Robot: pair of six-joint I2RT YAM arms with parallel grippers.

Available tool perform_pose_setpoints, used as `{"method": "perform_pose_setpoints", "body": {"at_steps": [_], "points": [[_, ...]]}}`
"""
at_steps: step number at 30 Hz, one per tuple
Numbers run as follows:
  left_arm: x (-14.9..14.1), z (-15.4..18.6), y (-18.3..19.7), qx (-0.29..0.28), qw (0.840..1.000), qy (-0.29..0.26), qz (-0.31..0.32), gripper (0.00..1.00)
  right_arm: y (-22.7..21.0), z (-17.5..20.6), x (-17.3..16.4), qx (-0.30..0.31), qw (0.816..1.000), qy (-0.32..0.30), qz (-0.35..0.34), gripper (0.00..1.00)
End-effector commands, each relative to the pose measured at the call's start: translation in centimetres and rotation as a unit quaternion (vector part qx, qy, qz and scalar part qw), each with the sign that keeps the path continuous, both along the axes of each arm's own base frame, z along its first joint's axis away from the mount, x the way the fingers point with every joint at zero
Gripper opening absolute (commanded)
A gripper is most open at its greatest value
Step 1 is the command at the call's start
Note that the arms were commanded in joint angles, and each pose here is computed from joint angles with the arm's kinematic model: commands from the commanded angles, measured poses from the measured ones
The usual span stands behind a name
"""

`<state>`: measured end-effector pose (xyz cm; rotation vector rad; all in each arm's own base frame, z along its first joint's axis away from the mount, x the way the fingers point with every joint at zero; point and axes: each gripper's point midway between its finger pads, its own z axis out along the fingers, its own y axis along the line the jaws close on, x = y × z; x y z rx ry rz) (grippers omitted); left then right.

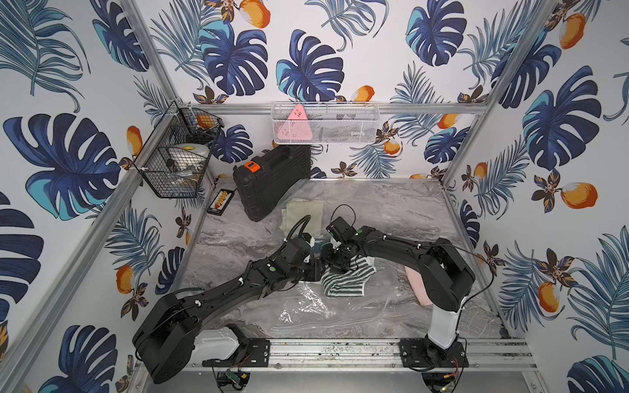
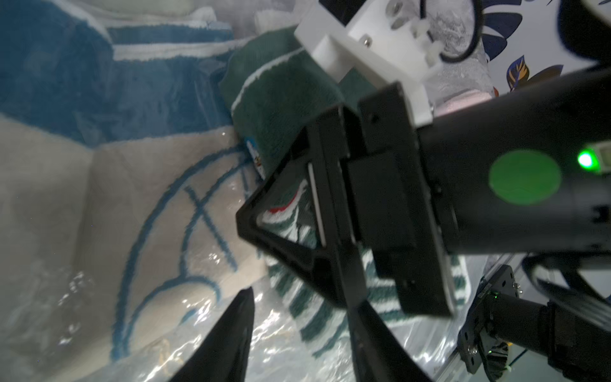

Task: Place the folded towel into the vacuum bag
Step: Place the towel in the vacuum bag, then adjust the towel in the vacuum bag.

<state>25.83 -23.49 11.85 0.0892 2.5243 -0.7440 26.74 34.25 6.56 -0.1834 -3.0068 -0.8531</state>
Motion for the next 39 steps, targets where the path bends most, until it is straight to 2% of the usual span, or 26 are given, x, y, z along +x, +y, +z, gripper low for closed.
{"method": "perform_pose_setpoints", "body": {"at_steps": [1, 5, 7, 9, 12, 16, 19, 21, 23, 26, 29, 33, 39], "points": [[0.5, 0.5, 0.6, 0.027, 1.000, -0.009, -0.005, 0.53, -1.4, 3.3, -1.0, 0.043, 0.999, -0.012, 0.031, 0.64], [0.0, 0.6, -1.0, 0.025, 0.998, -0.003, -0.053, 0.59, -9.6, 4.9, -0.5, 0.017, 0.999, -0.027, -0.043, 0.67], [-0.9, 0.1, -2.1, 0.040, 0.996, 0.002, -0.084, 0.60, -13.8, 4.5, -0.8, -0.028, 0.996, -0.032, -0.072, 0.69], [-2.3, -0.5, -3.3, 0.065, 0.990, -0.001, -0.124, 0.62, -16.7, 3.9, -1.5, -0.059, 0.994, -0.021, -0.091, 0.70], [-4.3, -1.5, -4.4, 0.111, 0.979, -0.010, -0.173, 0.63, -18.4, 3.0, -2.0, -0.047, 0.992, -0.005, -0.119, 0.70], [-5.0, -2.8, -4.2, 0.155, 0.969, -0.016, -0.192, 0.64, -17.6, 1.7, -1.7, -0.007, 0.991, 0.022, -0.131, 0.70], [-4.8, -2.7, -4.1, 0.158, 0.969, -0.027, -0.190, 0.64, -16.7, 0.9, -1.3, 0.021, 0.989, 0.035, -0.142, 0.66], [-4.9, -2.4, -4.3, 0.148, 0.970, -0.031, -0.189, 0.63, -16.1, 0.5, -1.1, 0.041, 0.987, 0.043, -0.152, 0.60], [-5.2, -2.4, -4.6, 0.132, 0.972, -0.028, -0.191, 0.64, -15.6, 0.5, -1.0, 0.060, 0.985, 0.049, -0.157, 0.50], [-5.7, -2.5, -4.7, 0.115, 0.975, -0.024, -0.190, 0.64, -14.7, 1.2, -0.9, 0.097, 0.979, 0.055, -0.169, 0.25], [-5.8, -1.8, -4.0, 0.115, 0.976, -0.033, -0.183, 0.64, -13.4, 3.5, -0.5, 0.121, 0.977, 0.035, -0.173, 0.09], [-5.8, -1.0, -2.7, 0.123, 0.975, -0.048, -0.176, 0.67, -9.8, 7.3, 0.0, 0.143, 0.977, 0.004, -0.160, 0.04], [-6.1, -1.8, -1.7, 0.121, 0.979, -0.045, -0.156, 0.69, -3.0, 13.1, 1.3, 0.226, 0.960, -0.038, -0.159, 0.04]]}}
